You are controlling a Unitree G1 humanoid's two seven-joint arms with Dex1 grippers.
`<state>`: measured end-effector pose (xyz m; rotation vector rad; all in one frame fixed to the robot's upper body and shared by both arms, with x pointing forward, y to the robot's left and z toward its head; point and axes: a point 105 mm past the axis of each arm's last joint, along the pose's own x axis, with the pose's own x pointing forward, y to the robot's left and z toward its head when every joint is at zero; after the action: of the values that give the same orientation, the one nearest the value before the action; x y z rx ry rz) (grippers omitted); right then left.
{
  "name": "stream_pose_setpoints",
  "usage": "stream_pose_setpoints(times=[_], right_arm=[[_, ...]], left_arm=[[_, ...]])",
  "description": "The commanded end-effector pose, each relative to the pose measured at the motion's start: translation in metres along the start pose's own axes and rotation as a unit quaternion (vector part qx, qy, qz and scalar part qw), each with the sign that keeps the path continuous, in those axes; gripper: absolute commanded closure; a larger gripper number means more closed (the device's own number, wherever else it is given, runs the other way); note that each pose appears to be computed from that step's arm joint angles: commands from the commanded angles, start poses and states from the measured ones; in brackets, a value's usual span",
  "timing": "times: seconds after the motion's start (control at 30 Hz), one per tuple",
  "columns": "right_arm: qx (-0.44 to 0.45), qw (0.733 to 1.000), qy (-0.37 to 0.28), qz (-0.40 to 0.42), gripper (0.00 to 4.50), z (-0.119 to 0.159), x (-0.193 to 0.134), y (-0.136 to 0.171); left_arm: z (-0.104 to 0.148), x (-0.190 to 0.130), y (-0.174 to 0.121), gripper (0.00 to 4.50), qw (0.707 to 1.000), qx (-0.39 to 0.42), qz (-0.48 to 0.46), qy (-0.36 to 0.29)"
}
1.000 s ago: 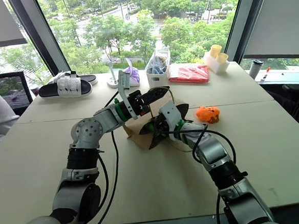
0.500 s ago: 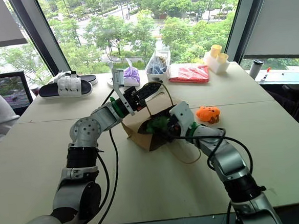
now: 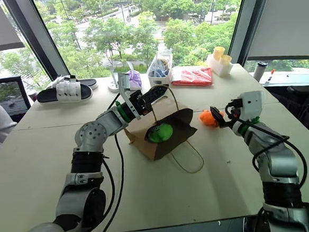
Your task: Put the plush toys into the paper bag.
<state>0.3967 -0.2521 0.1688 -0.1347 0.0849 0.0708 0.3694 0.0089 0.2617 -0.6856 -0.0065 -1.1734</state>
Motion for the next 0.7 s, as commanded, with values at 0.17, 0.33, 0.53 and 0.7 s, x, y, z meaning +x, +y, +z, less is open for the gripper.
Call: stream_pose_setpoints(times=[0.17,0.33,0.53,0.7], right_arm=[[-0.041,0.996,0.084,-0.015,0.1,-0.025,0.053,0.007],[-0.104,0.985,0.14,-0.018,0.9,-0.047,0.059,0.005],[-0.125,0.979,0.156,-0.024,3.75,-0.055,0.057,-0.004],[-0.128,0.982,0.133,-0.034,4.5,-0.048,0.057,-0.01]], left_arm=[[0.014,-0.002,-0.008,4.5,0.999,0.041,-0.006,-0.017],[0.019,-0.006,-0.008,4.5,0.999,0.046,0.004,-0.028],[0.019,-0.011,-0.006,4.5,0.998,0.048,0.015,-0.033],[0.019,-0.009,-0.006,4.5,0.998,0.045,0.014,-0.034]])
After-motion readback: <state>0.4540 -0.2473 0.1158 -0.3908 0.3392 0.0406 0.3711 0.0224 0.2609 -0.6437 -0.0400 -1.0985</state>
